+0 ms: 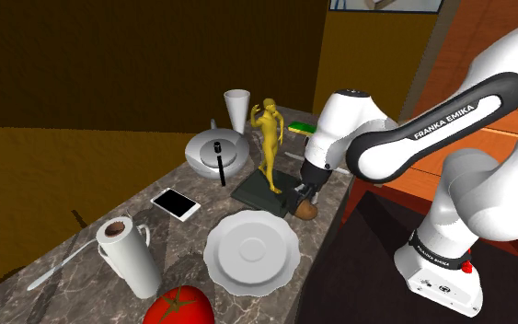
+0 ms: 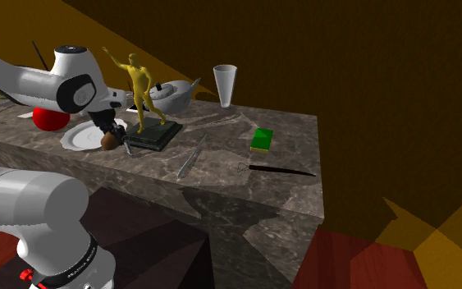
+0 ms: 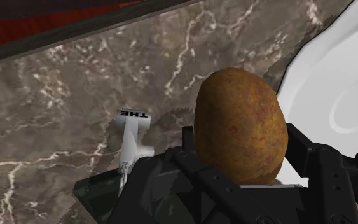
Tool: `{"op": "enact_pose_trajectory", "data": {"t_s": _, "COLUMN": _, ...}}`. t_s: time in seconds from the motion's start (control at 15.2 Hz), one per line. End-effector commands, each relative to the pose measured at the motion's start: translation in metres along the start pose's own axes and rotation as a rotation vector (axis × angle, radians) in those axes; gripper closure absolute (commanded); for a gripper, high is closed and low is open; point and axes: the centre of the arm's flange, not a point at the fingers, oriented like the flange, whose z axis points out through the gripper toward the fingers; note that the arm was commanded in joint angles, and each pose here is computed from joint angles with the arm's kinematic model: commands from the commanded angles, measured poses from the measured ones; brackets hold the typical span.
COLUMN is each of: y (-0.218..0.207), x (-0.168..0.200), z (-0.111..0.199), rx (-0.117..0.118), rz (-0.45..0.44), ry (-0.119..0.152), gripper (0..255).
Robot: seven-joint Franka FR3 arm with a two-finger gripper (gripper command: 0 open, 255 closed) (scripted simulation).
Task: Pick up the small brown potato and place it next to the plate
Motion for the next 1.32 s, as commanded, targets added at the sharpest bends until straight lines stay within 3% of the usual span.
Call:
{"op": "enact_pose_trajectory", "data": {"t_s": 0.0, "y": 0.002, "x": -0.001, "z": 0.009, "rx": 0.0, "rz": 0.0, "ry": 0.001, "gripper": 255}}
{"op": "enact_pose_trajectory", "data": {"t_s": 0.59, "y": 0.003, "x": -0.001, "z": 0.015, "rx": 0.0, "rz": 0.0, "ry": 0.001, "gripper": 255}}
{"op": "enact_pose_trajectory", "data": {"t_s": 0.66, "y": 0.003, "x": -0.001, "z": 0.015, "rx": 0.0, "rz": 0.0, "ry": 0.001, "gripper": 0}}
{"op": "enact_pose_trajectory", "data": {"t_s": 0.99, "y": 0.003, "x": -0.001, "z": 0.015, "rx": 0.0, "rz": 0.0, "ry": 0.001, "gripper": 0}}
{"op": "enact_pose_trajectory", "data": {"t_s": 1.25, "y": 0.003, "x": -0.002, "z": -0.035, "rx": 0.0, "rz": 0.0, "ry": 0.001, "gripper": 0}}
